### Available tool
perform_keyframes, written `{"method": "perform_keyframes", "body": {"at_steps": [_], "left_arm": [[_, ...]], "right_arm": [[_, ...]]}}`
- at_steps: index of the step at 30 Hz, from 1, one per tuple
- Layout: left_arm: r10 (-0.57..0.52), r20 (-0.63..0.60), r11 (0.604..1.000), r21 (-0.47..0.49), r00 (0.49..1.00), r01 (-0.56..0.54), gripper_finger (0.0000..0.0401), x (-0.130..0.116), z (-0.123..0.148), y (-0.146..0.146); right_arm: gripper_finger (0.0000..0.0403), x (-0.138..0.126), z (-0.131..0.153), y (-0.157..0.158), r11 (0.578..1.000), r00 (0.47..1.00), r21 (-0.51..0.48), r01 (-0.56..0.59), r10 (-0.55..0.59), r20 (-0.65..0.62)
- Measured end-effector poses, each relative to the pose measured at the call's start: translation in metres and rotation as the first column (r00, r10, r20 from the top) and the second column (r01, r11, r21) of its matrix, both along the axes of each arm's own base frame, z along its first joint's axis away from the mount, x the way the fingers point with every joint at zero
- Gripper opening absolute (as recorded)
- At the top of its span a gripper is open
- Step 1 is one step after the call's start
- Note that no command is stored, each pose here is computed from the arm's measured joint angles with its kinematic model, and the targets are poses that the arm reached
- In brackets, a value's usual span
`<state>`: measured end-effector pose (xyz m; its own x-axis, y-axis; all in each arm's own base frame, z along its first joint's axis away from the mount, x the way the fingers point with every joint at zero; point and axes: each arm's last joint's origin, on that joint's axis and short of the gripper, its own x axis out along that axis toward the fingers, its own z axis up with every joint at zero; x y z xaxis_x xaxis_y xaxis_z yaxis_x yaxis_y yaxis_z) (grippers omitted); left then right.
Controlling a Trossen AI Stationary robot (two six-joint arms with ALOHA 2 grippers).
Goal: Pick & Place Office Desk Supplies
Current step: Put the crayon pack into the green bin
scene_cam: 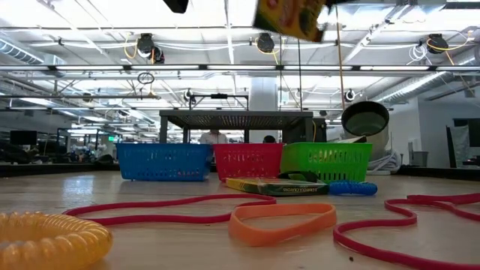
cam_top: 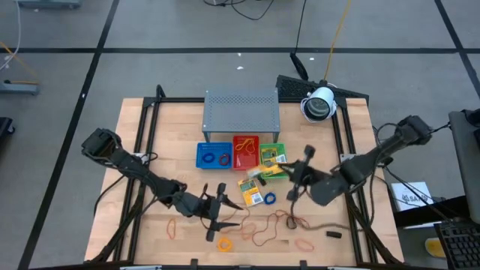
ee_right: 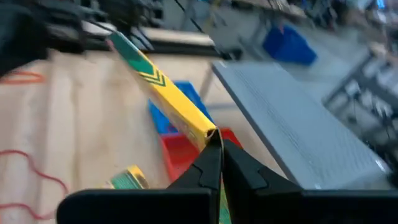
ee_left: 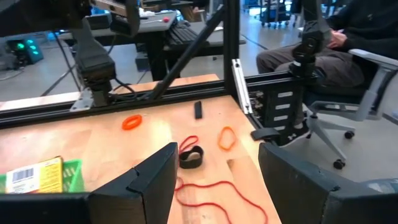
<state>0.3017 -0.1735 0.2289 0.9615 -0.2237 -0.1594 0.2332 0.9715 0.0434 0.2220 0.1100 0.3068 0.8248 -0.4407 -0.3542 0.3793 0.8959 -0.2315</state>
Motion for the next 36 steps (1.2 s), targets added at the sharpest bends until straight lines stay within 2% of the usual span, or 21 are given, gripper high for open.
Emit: {"method": "perform_keyframes", "body": {"at_steps": [6,10,14,19,21,26,31,36], "left_arm": [[0.012,0.0,1.0,0.0,1.0,-0.012,0.0234,0.002,0.0,0.003],[0.012,-0.001,1.0,0.001,1.0,-0.012,0.0234,0.002,0.0,0.003],[0.011,0.0,1.0,0.004,1.0,-0.011,0.0234,0.002,0.0,0.003],[0.01,-0.003,1.0,0.007,1.0,-0.01,0.0234,0.002,0.0,0.003],[0.01,-0.004,1.0,0.008,1.0,-0.01,0.0234,0.002,-0.001,0.003],[0.01,-0.006,1.0,0.009,1.0,-0.01,0.0234,0.002,-0.001,0.003],[0.009,-0.013,1.0,0.013,1.0,-0.009,0.0234,0.002,-0.002,0.003],[0.009,-0.019,1.0,0.016,1.0,-0.009,0.0234,0.001,-0.002,0.003]], "right_arm": [[0.0,-0.021,-0.005,-0.029,0.974,0.983,0.143,0.176,-0.166,-0.077],[0.0,-0.023,-0.011,-0.046,0.914,0.959,0.302,0.273,-0.233,-0.163],[0.0,-0.02,-0.02,-0.062,0.819,0.921,0.44,0.37,-0.26,-0.291],[0.0,-0.018,-0.031,-0.079,0.633,0.845,0.575,0.519,-0.281,-0.455],[0.0,-0.017,-0.033,-0.084,0.585,0.825,0.595,0.551,-0.278,-0.492],[0.0,-0.013,-0.035,-0.091,0.536,0.82,0.629,0.563,-0.264,-0.508],[0.0,-0.007,-0.032,-0.091,0.528,0.858,0.682,0.506,-0.225,-0.463],[0.0,-0.003,-0.03,-0.089,0.499,0.883,0.737,0.456,-0.151,-0.444]]}}
